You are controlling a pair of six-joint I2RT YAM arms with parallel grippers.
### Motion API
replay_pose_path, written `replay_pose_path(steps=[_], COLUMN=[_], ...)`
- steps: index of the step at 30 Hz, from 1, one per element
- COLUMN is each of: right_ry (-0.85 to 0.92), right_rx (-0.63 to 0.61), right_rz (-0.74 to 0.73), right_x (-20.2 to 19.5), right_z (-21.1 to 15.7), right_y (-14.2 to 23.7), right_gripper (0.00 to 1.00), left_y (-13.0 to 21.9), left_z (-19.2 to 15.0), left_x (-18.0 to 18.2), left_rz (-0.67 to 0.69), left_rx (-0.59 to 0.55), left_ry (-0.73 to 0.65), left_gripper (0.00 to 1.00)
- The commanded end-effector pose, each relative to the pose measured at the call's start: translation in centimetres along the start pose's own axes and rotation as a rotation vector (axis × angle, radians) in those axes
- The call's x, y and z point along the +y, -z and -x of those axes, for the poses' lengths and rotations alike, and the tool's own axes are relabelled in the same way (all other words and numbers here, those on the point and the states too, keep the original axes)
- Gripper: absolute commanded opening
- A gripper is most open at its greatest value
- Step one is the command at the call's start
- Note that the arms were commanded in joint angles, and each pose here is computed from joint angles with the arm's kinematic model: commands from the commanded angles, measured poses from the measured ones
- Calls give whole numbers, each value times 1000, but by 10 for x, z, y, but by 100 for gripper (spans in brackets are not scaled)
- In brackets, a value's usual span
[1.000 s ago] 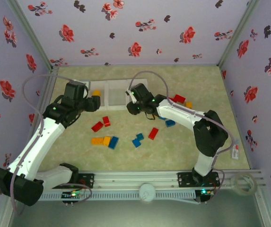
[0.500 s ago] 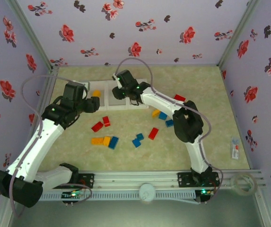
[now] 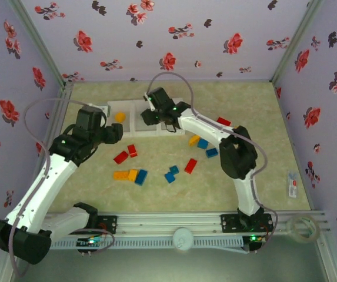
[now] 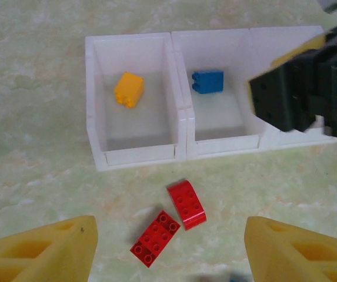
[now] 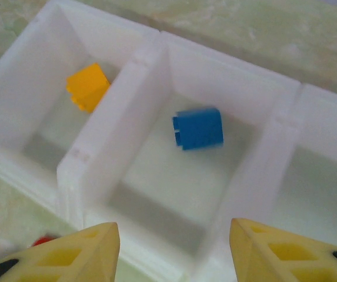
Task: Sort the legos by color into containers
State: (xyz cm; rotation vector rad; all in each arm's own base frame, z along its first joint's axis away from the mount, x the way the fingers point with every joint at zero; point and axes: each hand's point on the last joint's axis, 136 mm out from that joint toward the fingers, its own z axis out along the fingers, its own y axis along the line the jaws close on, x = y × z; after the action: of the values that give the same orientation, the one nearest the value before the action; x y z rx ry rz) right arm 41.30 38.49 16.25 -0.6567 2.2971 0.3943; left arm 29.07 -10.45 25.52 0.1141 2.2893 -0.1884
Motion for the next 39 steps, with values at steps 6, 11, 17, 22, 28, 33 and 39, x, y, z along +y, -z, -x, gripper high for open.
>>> replay_pose_path(steps=[6, 11, 17, 22, 28, 33, 39], right_ry=[-37, -58, -85, -111, -127, -138, -146], right_rx=[-51, -39, -15, -6, 5, 7, 12], right_rz=[-83, -124, -169, -187, -197, -208, -206], right_x=[-29, -44, -68, -82, -88, -92, -94], right_z=[-6, -16, -28, -39, -49, -54, -56], right_y=[68, 78, 85, 92, 96, 99, 99], right_gripper=[54, 54, 53, 53, 53, 53, 53], left_y=[-3, -6, -21, -49, -76, -90, -106], left_z=[3, 2, -24, -65, -106, -136, -152], left_x=[-17, -17, -13, -5, 10, 12, 13], left_rz=[-91, -88, -49, 12, 115, 143, 153], left_rx=[-41, -22, 98, 249, 409, 505, 555], left_ry=[17, 16, 55, 118, 163, 181, 165], left_gripper=[68, 68, 68, 66, 63, 63, 66])
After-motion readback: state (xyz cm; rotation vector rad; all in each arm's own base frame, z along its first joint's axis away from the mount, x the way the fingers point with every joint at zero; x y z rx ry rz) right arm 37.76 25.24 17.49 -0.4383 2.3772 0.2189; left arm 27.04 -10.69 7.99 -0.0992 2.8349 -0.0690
